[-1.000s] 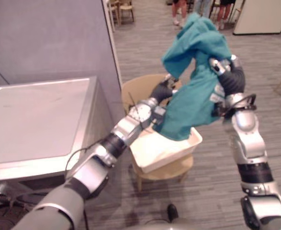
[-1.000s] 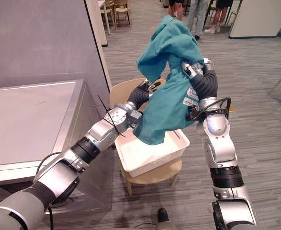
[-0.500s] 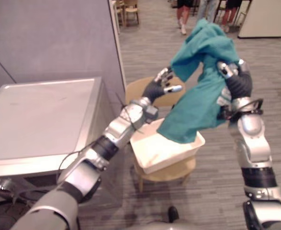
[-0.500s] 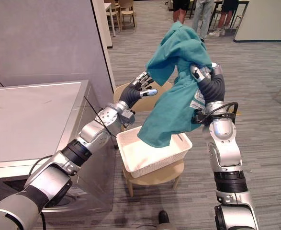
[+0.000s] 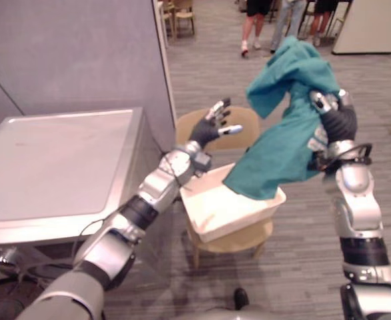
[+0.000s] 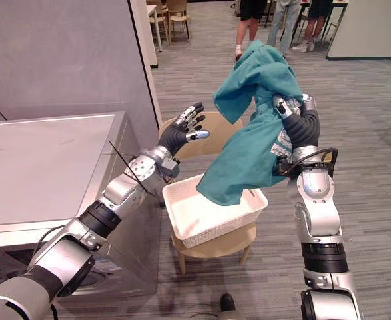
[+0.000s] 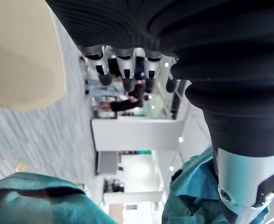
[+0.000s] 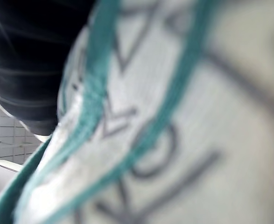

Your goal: Pick up the laundry basket with both hands and put the clothes into the washing machine.

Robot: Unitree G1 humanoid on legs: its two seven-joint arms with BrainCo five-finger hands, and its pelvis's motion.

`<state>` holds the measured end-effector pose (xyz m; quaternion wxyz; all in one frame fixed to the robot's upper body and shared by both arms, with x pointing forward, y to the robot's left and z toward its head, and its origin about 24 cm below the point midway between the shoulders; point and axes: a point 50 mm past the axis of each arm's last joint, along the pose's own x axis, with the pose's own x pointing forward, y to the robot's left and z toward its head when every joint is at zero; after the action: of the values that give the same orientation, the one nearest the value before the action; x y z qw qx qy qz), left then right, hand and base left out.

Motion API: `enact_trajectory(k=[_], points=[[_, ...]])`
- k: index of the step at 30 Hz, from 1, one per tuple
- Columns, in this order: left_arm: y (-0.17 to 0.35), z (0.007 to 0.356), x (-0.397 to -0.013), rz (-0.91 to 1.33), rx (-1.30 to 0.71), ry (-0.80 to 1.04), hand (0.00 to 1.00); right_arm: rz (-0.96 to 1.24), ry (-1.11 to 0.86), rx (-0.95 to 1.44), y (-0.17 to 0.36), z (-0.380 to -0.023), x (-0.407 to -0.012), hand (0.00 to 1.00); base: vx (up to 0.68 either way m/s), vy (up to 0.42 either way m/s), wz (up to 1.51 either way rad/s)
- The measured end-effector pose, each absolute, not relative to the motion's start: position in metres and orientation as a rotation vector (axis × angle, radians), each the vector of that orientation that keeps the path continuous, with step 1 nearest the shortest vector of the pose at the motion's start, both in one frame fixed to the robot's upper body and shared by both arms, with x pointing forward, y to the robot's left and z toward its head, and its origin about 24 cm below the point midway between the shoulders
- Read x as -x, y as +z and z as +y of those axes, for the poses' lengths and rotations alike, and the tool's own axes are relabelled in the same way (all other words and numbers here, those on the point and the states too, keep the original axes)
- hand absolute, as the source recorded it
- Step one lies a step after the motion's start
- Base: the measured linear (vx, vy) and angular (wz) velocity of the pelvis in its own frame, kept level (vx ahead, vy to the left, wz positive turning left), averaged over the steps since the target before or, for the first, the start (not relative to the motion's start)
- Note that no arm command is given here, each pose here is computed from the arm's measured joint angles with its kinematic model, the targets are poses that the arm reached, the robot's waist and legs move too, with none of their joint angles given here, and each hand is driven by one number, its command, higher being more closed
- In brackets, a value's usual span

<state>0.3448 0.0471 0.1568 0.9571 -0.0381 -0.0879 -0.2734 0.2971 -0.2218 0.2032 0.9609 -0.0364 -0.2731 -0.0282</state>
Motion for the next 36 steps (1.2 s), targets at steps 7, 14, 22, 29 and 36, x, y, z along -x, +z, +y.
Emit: enact_trajectory(k=[7, 14, 22, 29, 36], points=[[0.144, 0.013, -0.33, -0.148, 0.045, -0.675, 0.0, -0.574, -0.036, 0.088, 0.211, -0.218, -0.299, 1.0, 0.0, 0.0, 0.0], [0.138, -0.015, -0.319, -0.127, -0.008, -0.765, 0.0, -0.609, 0.064, 0.124, 0.221, -0.198, -0.3, 1.0, 0.0, 0.0, 0.0], [0.141, -0.031, -0.319, -0.125, -0.037, -0.803, 0.0, -0.63, 0.11, 0.147, 0.228, -0.19, -0.302, 1.0, 0.0, 0.0, 0.0], [0.145, -0.031, -0.32, -0.135, -0.035, -0.792, 0.0, -0.647, 0.126, 0.167, 0.234, -0.188, -0.302, 1.0, 0.0, 0.0, -0.02], [0.154, -0.03, -0.324, -0.143, 0.007, -0.774, 0.0, -0.661, 0.142, 0.169, 0.238, -0.186, -0.303, 1.0, -0.01, -0.007, -0.05]])
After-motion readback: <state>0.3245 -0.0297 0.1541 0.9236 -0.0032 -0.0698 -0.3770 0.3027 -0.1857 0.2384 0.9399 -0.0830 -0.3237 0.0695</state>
